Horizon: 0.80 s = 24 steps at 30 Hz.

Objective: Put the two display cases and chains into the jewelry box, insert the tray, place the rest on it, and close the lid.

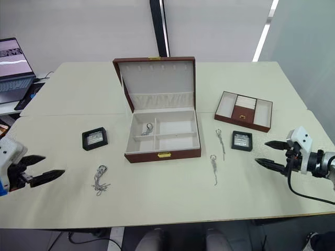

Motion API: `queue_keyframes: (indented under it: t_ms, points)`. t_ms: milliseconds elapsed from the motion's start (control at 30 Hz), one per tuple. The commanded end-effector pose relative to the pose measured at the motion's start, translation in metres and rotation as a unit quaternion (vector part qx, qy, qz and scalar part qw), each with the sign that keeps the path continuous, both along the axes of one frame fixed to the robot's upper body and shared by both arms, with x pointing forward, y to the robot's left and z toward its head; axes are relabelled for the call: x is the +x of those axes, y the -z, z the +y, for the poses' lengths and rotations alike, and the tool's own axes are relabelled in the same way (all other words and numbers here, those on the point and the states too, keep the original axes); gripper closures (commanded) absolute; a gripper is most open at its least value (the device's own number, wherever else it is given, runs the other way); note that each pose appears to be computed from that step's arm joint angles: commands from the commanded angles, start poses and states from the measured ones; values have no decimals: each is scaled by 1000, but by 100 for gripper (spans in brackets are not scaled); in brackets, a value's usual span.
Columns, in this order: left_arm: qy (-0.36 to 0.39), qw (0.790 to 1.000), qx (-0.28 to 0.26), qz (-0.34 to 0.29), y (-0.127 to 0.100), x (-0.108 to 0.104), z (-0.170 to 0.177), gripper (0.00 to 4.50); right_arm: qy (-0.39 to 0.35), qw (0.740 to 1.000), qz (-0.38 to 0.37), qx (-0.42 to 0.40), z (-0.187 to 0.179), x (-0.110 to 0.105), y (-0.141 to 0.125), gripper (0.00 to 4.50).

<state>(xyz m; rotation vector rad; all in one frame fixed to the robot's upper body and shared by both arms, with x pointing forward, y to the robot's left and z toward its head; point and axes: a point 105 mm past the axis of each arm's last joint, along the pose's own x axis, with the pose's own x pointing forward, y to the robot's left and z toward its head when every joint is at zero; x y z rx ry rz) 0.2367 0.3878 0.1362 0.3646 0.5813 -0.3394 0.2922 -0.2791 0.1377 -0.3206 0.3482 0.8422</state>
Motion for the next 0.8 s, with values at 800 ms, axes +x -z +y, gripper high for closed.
queue_keyframes:
  t_ms: [800]
  points:
    - [-33,992,-51,-113,-12,6,-2,5,-27,999,-42,-2,11,5,-6,0]
